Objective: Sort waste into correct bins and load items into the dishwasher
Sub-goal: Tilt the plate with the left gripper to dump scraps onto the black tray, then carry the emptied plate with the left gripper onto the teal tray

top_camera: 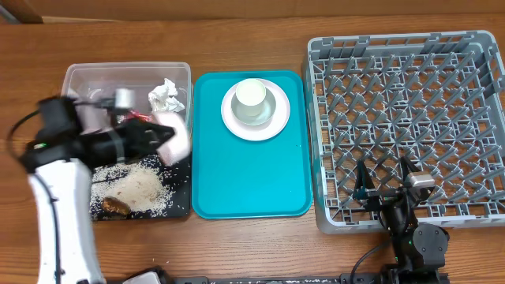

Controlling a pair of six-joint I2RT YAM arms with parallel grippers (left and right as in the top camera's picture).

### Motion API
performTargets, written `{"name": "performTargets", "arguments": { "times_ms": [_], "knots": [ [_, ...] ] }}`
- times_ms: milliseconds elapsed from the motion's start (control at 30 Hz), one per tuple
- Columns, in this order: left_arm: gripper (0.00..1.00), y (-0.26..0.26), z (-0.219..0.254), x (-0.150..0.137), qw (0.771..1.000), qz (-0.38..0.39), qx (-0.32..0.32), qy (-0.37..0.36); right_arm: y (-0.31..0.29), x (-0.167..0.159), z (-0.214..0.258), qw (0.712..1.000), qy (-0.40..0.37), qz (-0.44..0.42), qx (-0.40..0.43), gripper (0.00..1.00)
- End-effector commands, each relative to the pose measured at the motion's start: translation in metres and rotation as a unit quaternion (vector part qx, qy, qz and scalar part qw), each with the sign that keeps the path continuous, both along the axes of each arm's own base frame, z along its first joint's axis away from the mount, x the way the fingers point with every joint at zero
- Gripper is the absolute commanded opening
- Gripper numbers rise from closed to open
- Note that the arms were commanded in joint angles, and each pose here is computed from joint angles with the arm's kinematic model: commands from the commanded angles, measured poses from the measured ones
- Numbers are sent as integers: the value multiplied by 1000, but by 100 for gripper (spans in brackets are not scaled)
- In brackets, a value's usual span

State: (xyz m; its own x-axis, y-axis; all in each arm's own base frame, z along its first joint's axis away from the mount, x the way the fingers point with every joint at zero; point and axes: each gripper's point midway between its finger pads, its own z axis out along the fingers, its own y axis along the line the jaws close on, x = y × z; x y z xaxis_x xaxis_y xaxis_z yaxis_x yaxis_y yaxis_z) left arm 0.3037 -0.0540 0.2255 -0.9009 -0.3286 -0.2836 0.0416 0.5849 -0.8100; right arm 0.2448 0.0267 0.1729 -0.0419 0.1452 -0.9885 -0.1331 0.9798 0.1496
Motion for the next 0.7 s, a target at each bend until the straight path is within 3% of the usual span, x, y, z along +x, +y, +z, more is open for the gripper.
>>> {"name": "performTargets", "arguments": {
  "times_ms": [0,133,367,667],
  "knots": [
    [4,-23,-20,1,990,38,118,62,0,0,-2,1000,-3,0,-1,100],
    [4,-70,-39,1,973,19,222,54,0,0,-2,1000,-2,0,-1,100],
    [4,-143,-77,-5,936,-17,350,6,0,0,-2,1000,-3,0,-1,100],
    [4,-181,-138,-15,906,-64,417,21,0,0,-2,1000,-2,0,-1,100]
  ]
}}
